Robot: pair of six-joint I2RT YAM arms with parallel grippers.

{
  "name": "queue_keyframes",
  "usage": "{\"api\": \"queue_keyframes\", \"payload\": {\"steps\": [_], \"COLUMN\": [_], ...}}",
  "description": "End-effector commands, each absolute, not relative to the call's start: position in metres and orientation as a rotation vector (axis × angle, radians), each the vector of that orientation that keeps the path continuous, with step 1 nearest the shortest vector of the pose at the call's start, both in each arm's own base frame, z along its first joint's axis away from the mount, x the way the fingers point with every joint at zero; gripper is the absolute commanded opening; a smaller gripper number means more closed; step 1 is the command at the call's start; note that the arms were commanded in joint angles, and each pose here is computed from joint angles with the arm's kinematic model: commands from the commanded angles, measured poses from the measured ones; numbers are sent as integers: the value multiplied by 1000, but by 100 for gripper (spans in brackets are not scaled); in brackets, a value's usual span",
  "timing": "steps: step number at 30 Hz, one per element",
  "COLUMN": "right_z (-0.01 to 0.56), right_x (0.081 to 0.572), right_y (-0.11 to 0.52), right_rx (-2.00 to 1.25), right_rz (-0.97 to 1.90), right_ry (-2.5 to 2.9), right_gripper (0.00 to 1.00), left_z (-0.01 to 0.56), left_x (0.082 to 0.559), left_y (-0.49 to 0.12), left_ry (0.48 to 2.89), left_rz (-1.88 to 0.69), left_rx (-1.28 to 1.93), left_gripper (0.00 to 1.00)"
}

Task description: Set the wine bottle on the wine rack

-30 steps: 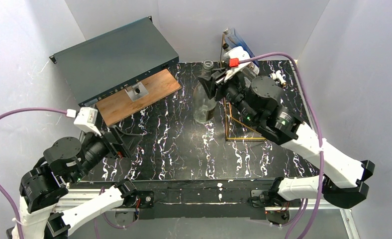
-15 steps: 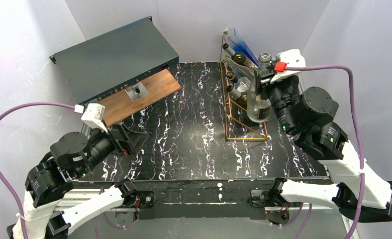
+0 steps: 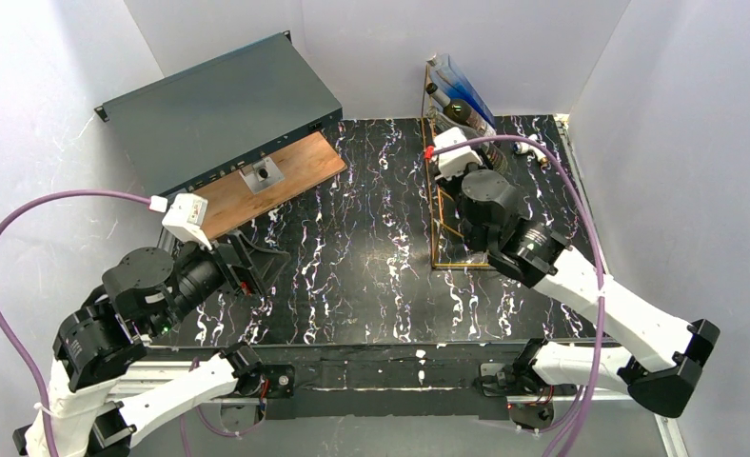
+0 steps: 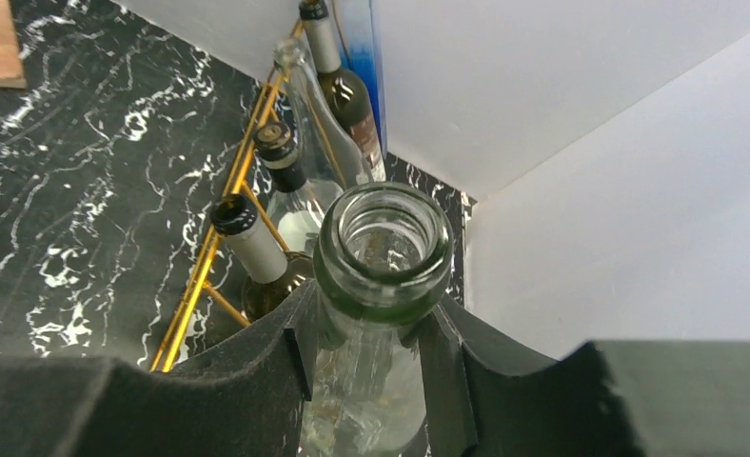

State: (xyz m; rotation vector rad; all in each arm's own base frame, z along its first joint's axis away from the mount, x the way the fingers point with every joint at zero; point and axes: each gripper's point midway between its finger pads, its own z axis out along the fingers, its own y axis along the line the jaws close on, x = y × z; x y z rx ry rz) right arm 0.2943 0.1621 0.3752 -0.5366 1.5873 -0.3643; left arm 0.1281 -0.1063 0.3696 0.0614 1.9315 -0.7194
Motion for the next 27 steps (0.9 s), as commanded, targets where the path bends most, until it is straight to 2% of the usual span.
{"api": "queue_keyframes", "payload": {"steps": [1,9,27], "right_z": [413,379,345], "right_x": [306,324,319], "right_y": [137,122,102], "right_rx": [-367,-345,-332], "right_rz": [-322,-312,-317], "right_ry": [1510,1593,1663], "right_gripper": [1,1,1], "left_z": [369,367,362], "left_x": [128,128,130], "left_y": [-103,-101,-106], "left_ry": [1925,1926,1950], "left_rz": [-710,-700,-684], "left_rx": [60,56,84], "left_gripper": [99,99,99]}}
